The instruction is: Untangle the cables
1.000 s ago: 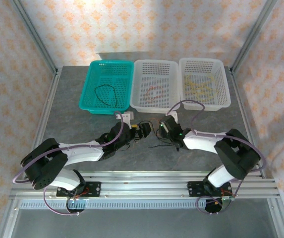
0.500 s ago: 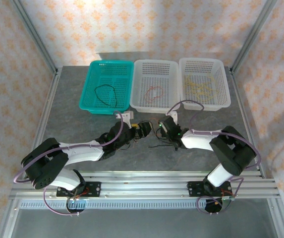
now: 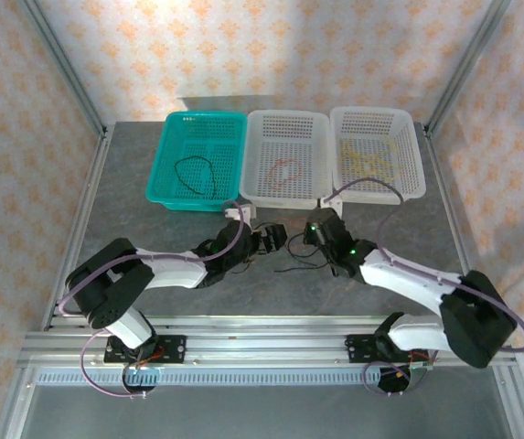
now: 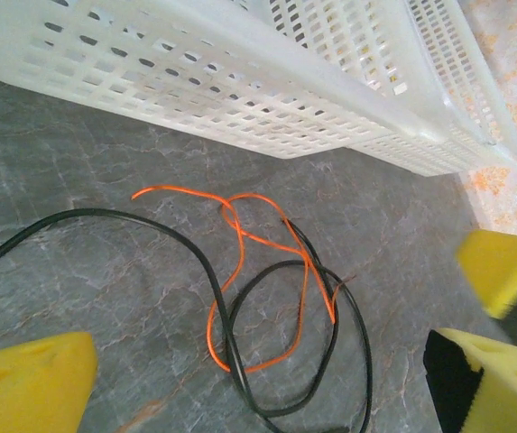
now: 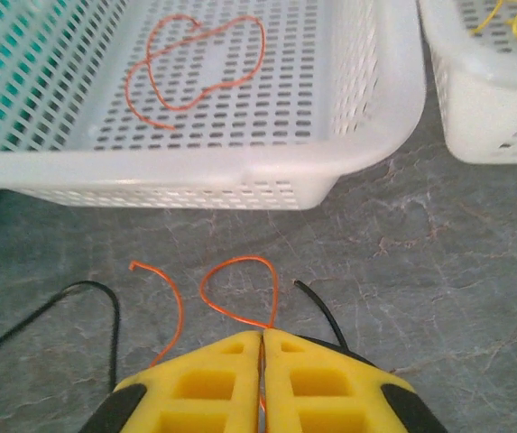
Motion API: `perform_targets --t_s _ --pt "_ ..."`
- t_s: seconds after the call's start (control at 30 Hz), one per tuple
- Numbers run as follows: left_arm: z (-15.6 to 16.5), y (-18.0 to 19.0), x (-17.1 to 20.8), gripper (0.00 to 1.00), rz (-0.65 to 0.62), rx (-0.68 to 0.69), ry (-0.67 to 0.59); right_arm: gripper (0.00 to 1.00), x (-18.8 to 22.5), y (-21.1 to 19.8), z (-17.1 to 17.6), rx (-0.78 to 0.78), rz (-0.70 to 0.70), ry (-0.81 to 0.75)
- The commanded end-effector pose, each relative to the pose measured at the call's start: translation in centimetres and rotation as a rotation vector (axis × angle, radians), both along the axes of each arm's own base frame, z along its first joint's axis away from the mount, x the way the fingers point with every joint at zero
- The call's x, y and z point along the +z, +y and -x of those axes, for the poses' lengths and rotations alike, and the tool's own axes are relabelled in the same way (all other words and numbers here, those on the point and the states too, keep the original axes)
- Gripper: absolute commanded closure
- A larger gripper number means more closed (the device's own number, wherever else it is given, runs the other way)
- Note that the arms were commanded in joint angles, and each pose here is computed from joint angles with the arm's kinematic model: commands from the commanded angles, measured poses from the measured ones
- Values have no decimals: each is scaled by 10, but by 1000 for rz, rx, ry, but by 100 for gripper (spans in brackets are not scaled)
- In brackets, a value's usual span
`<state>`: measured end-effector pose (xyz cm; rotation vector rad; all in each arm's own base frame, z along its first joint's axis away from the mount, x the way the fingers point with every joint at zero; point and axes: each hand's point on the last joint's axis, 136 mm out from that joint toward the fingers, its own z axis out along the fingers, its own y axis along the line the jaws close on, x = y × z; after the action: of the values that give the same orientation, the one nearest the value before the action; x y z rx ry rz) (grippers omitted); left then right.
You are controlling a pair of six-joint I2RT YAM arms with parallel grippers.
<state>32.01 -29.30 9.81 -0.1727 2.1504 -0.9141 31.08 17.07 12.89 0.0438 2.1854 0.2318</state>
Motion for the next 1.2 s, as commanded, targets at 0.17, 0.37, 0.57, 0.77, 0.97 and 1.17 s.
perform_targets --t_s 0.17,0.37,0.57,0.77,0.97,1.17 --pt "-6 -5 17 5 146 5 -28 72 -27 7 14 108 62 83" --pt "-1 -3 18 6 244 3 -26 45 -54 12 4 97 126 132" --pt "0 0 16 6 234 4 -25 41 -68 5 -10 20 177 118" --pt "-2 2 18 6 226 6 -31 47 -79 1 -21 -34 219 116" --pt "-1 6 16 6 213 16 -29 61 -88 4 -21 -31 223 137" --pt "-2 6 9 6 185 22 -5 82 -87 5 -18 -19 203 142"
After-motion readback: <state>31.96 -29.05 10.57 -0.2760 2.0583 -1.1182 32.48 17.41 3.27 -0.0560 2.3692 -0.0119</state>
